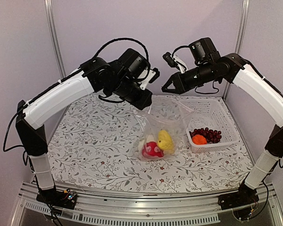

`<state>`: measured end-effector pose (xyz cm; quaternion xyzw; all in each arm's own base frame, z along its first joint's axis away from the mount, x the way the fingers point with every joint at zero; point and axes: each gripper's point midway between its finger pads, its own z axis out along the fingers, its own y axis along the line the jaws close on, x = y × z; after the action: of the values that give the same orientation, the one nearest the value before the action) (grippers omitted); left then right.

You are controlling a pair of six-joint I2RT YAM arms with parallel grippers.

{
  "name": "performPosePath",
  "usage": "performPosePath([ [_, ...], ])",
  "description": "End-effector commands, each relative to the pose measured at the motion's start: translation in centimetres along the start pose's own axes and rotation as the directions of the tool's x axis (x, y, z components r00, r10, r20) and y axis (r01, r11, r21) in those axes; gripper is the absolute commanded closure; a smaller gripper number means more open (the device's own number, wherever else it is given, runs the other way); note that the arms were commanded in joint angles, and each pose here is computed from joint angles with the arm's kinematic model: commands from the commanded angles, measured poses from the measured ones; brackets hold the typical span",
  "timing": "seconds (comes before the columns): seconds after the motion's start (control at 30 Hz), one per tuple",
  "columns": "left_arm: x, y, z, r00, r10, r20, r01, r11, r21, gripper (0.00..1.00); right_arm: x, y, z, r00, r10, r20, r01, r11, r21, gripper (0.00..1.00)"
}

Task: Place the food in the zip-top bag and seal the zipper
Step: Pass from the right arm to the left, then pick up the fake fruit from the bin.

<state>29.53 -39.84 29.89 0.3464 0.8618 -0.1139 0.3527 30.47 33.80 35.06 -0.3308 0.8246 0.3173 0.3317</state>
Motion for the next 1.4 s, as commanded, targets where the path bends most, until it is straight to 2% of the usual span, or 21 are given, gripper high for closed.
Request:
performPosePath([
  [0.0, -1.9, 1.1, -1.7, 0.997, 0.006, 0.073, -0.01, 0.999, 0.053, 0.74, 1.2, 0.3, 1.4, 0.996, -0.048, -0.079, 0.045, 0.998, -0.04, 0.92],
  [0.17, -1.1, 0.5, -0.3, 0.999, -0.016, 0.031, 0.01, 0.981, 0.192, 0.75, 1.1, 0.3, 1.8, 0.996, -0.042, -0.081, 0.037, 0.998, -0.053, 0.93],
  [0.3, -1.0, -0.4, 0.2, 1.0, -0.014, 0.024, 0.008, 0.966, 0.26, 0.81, 0.9, -0.1, 1.8, 0.996, -0.04, -0.077, 0.038, 0.999, -0.026, 0.92],
  [0.4, -0.6, -0.8, 0.6, 1.0, -0.022, 0.007, 0.019, 0.956, 0.292, 0.91, 0.9, -0.3, 1.8, 0.996, -0.036, -0.079, 0.035, 0.999, -0.018, 0.89],
  [0.53, -0.7, -0.1, 0.4, 0.999, -0.038, 0.004, 0.036, 0.964, 0.262, 0.97, 0.8, -1.1, 1.4, 0.997, -0.022, -0.077, 0.025, 0.999, 0.041, 0.82],
  [0.57, -1.0, 0.7, 0.1, 0.999, -0.048, 0.014, 0.044, 0.973, 0.228, 0.98, 0.7, -1.6, 1.2, 0.997, -0.019, -0.072, 0.024, 0.997, 0.072, 0.77],
  [0.67, -1.9, 3.2, -1.0, 0.995, -0.091, 0.045, 0.084, 0.985, 0.151, 1.0, 0.4, -2.8, 0.5, 0.998, 0.008, -0.054, -0.002, 0.993, 0.12, 0.72],
  [0.8, -3.1, 6.4, -2.9, 0.979, -0.185, 0.086, 0.176, 0.98, 0.097, 1.0, -0.9, -6.1, -1.6, 0.993, 0.116, 0.02, -0.118, 0.976, 0.185, 0.57],
  [0.9, -3.2, 7.0, -3.5, 0.973, -0.212, 0.093, 0.202, 0.974, 0.102, 1.0, -1.1, -8.8, -3.4, 0.977, 0.2, 0.068, -0.211, 0.949, 0.233, 0.53],
  [1.1, 0.1, 6.4, -0.6, 0.977, -0.211, -0.02, 0.212, 0.972, 0.105, 1.0, 4.2, -14.4, -3.9, 0.932, 0.358, 0.049, -0.349, 0.859, 0.374, 0.51],
  [1.37, 1.2, 6.6, 0.1, 0.977, -0.209, -0.052, 0.213, 0.974, 0.082, 1.0, 14.5, -16.1, -1.4, 0.792, 0.602, -0.103, -0.498, 0.734, 0.463, 0.38],
])
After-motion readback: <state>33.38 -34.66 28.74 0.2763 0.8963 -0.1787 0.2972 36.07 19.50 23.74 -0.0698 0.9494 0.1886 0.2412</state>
